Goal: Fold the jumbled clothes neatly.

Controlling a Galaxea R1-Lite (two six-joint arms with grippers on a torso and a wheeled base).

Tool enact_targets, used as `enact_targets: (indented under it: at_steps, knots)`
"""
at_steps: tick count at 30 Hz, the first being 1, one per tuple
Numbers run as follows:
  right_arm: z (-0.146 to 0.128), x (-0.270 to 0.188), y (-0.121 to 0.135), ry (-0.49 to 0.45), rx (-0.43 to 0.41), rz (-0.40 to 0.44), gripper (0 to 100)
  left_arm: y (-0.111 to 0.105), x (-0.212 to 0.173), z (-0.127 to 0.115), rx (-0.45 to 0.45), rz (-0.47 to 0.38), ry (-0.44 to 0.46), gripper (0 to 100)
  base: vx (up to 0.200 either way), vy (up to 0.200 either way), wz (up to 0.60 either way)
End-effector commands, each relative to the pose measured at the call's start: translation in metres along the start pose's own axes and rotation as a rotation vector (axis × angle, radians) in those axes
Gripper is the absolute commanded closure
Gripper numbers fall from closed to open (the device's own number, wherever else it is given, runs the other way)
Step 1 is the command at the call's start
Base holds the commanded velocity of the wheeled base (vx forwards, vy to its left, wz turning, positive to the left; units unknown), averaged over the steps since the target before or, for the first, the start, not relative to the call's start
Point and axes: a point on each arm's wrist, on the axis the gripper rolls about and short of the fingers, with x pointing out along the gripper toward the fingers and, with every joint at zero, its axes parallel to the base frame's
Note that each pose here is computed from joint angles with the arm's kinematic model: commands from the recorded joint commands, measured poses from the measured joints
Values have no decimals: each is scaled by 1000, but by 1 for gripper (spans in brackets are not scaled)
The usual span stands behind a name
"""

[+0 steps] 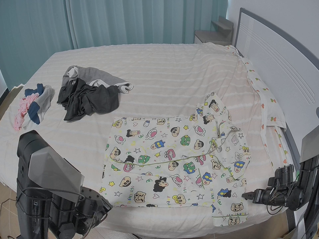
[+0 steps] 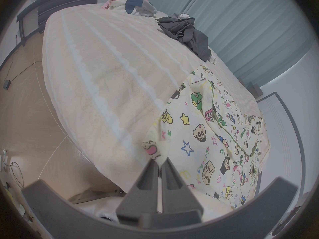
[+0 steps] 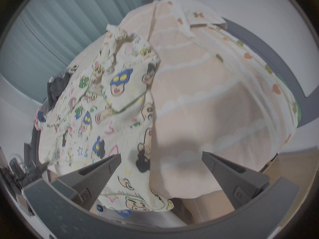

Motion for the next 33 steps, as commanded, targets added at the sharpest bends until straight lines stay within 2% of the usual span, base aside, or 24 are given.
enact_targets:
  at_steps: [1,4,19,26,33]
  knots:
    - [-13,7,-7,102,-93,28,0,3,-1,-1,-3,-3,26,100,0,0,0]
    - [-12,7,-8,107,-154,91,0,3,-1,-2,-1,-1,31,100,0,0,0]
    - [-17,7,1,167,-186,255,0,3,-1,-2,-1,-1,31,100,0,0,0]
    - [-29,16,8,226,-227,276,0,3,-1,-2,-1,0,28,100,0,0,0]
    - [-29,20,12,201,-232,293,0,3,-1,-2,-1,0,28,100,0,0,0]
